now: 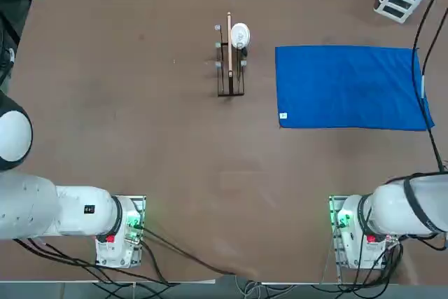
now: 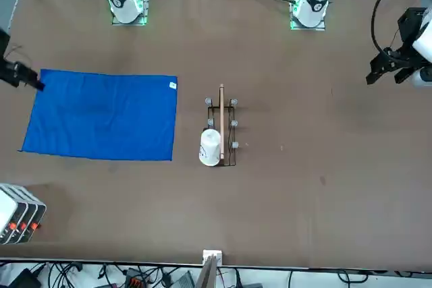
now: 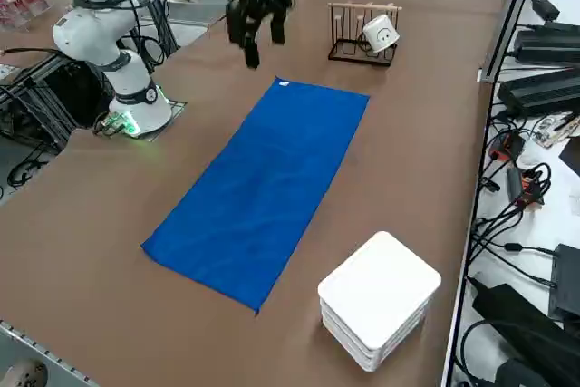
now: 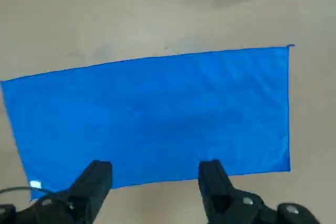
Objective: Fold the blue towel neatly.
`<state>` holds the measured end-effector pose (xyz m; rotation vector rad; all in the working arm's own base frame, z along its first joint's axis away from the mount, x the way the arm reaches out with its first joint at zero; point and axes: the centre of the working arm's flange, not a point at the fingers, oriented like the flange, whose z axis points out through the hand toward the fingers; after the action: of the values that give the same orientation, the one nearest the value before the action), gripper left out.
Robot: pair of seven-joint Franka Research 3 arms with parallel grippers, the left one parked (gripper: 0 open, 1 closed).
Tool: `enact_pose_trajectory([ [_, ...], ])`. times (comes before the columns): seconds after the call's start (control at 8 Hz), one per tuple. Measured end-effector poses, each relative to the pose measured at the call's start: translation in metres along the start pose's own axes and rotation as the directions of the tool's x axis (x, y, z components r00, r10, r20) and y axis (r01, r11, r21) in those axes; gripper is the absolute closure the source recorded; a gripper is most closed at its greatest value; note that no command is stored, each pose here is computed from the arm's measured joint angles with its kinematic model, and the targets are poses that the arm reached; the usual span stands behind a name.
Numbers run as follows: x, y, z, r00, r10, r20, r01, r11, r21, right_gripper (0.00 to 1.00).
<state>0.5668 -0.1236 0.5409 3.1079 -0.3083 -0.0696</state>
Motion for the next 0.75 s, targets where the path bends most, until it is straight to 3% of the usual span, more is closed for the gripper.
enact_pose_trajectory([
  [0.25, -0.001, 0.087, 0.064, 0.995, 0.094, 0.017, -0.094, 0.996, 0.0, 0.0],
  [0.5, -0.031, 0.181, 0.146, 0.984, 0.173, 0.035, -0.173, 0.985, 0.006, 0.0],
  [0.75, -0.069, 0.235, 0.215, 0.967, 0.249, 0.054, -0.25, 0.968, 0.01, 0.0],
])
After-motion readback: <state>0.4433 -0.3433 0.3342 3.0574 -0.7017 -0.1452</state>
